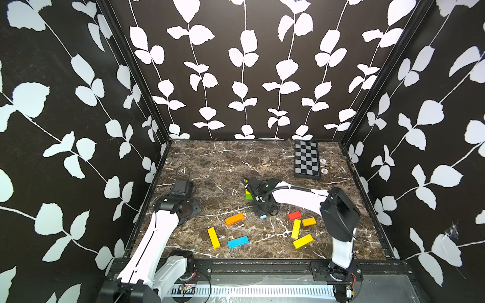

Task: Assemble the letter h with building blocks
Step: Place the building block at the center of the board.

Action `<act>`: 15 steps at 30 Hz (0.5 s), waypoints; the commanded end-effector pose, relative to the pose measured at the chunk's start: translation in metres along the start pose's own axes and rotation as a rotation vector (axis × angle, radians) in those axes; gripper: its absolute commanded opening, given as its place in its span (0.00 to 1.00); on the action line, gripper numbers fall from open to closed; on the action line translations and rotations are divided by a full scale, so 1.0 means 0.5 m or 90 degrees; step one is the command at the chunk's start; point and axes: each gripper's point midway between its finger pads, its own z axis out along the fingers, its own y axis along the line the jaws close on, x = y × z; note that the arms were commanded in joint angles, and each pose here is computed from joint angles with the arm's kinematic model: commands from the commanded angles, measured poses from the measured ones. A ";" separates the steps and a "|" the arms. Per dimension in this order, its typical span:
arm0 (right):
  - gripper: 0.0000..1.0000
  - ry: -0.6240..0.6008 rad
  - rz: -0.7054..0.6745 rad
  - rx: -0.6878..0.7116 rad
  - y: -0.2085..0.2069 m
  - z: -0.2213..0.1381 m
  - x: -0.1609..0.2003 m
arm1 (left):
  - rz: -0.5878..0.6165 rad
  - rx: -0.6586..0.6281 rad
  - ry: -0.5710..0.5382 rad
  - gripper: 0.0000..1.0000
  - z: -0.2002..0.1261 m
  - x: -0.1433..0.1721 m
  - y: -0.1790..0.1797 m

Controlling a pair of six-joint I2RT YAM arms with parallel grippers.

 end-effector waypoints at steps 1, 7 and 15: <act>0.41 0.022 0.003 0.033 -0.004 0.009 0.017 | 0.013 0.044 -0.004 0.72 -0.007 -0.009 -0.040; 0.72 0.047 0.014 0.100 -0.058 0.009 0.057 | 0.016 0.056 0.002 0.71 0.003 -0.002 -0.051; 0.69 -0.007 0.072 0.175 -0.152 -0.049 0.083 | 0.024 0.059 0.014 0.71 0.014 0.002 -0.066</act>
